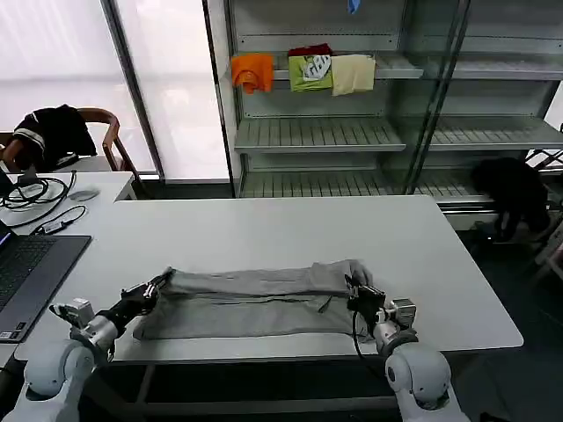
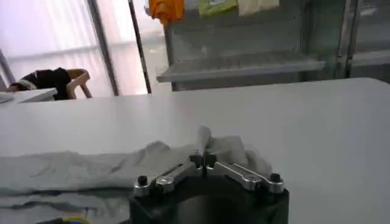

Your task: Fold and organize the clothes.

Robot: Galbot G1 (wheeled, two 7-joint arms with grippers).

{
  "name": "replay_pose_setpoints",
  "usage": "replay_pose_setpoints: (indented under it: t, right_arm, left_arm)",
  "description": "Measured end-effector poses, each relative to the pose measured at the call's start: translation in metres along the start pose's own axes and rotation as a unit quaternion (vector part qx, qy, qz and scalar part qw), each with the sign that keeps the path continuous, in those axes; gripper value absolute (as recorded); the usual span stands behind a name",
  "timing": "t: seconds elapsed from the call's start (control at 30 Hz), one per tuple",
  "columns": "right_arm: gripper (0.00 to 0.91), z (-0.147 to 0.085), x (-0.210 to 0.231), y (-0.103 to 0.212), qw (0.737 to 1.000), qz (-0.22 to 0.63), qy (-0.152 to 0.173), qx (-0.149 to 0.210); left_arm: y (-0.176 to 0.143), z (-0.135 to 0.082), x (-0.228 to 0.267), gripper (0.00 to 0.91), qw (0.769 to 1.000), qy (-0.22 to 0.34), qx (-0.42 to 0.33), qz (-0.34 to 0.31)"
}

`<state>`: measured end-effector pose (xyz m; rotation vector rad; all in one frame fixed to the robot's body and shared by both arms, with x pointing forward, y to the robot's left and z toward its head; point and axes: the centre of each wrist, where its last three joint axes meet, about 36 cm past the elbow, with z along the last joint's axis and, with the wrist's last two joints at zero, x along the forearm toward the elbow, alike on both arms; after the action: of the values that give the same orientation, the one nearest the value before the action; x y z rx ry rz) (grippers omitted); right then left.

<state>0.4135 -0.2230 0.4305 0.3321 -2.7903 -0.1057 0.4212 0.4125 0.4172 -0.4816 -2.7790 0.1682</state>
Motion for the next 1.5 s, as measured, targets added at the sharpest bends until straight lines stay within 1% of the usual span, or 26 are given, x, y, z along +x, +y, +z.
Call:
replay_pose_setpoints:
  t: [0.03,0.07,0.23,0.43,0.53,0.67,0.87,0.9,0.93,0.97,1.0,1.03,1.07,1.1,1.13,1.17,1.2,1.27,1.5]
  right_arm:
    - [0.907,0.001,0.001,0.000,1.000,0.000,0.003,0.001]
    - [0.907,0.003,0.002,0.000,1.000,0.001,0.006,0.003]
    - [0.907,0.009,0.005,0.003,1.000,0.011,0.016,0.019]
    - [0.907,0.012,0.011,0.001,0.996,0.055,0.028,0.059]
    - [0.907,0.009,0.014,-0.001,0.994,0.074,0.025,0.073]
    - [0.907,-0.002,0.019,-0.007,0.994,0.090,-0.004,0.069]
    - [0.907,-0.029,0.027,-0.019,0.993,0.100,-0.056,0.038]
    - [0.907,-0.033,0.028,-0.021,0.992,0.101,-0.064,0.033]
    - [0.907,-0.038,0.029,-0.021,0.992,0.100,-0.071,0.029]
    - [0.907,-0.043,0.030,-0.022,0.992,0.100,-0.079,0.025]
    - [0.907,-0.047,0.031,-0.022,0.991,0.099,-0.086,0.021]
    - [0.907,-0.051,0.032,-0.022,0.991,0.097,-0.092,0.017]
    - [0.907,-0.055,0.033,-0.021,0.990,0.096,-0.098,0.014]
    - [0.907,-0.058,0.034,-0.020,0.990,0.096,-0.103,0.012]
    - [0.907,-0.060,0.035,-0.020,0.990,0.095,-0.108,0.009]
    - [0.907,-0.062,0.036,-0.019,0.989,0.094,-0.111,0.007]
    - [0.907,-0.064,0.037,-0.019,0.989,0.094,-0.114,0.005]
    - [0.907,-0.067,0.038,-0.020,0.988,0.095,-0.119,0.002]
    - [0.907,-0.075,0.041,-0.023,0.986,0.100,-0.132,-0.005]
  left_arm:
    - [-0.001,0.002,0.001,0.030,1.000,0.002,-0.001,0.000]
    - [-0.002,0.003,0.002,0.907,1.000,0.004,-0.003,-0.001]
    - [-0.007,0.008,0.008,0.907,1.000,0.013,-0.014,-0.012]
    - [-0.012,0.009,0.016,0.907,0.998,0.021,-0.035,-0.037]
    - [-0.016,0.009,0.020,0.907,0.997,0.025,-0.043,-0.056]
    - [-0.024,0.014,0.022,0.907,0.995,0.031,-0.049,-0.080]
    - [-0.038,0.021,0.023,0.907,0.993,0.033,-0.048,-0.102]
    - [-0.040,0.023,0.022,0.887,0.993,0.034,-0.047,-0.104]
    - [-0.042,0.025,0.022,0.856,0.993,0.035,-0.046,-0.106]
    - [-0.044,0.026,0.021,0.766,0.992,0.036,-0.045,-0.109]
    - [-0.046,0.027,0.020,0.705,0.992,0.036,-0.044,-0.111]
    - [-0.048,0.029,0.019,0.534,0.992,0.037,-0.043,-0.112]
    - [-0.050,0.030,0.018,0.464,0.992,0.037,-0.041,-0.114]
    - [-0.052,0.031,0.017,0.202,0.992,0.038,-0.039,-0.115]
    - [-0.054,0.033,0.016,0.151,0.992,0.038,-0.037,-0.116]
    - [-0.055,0.034,0.015,0.060,0.992,0.039,-0.035,-0.117]
    - [-0.056,0.035,0.014,0.030,0.992,0.039,-0.032,-0.117]
    - [-0.058,0.037,0.013,0.010,0.992,0.040,-0.027,-0.119]
    - [-0.066,0.039,0.013,0.010,0.993,0.042,-0.001,-0.113]
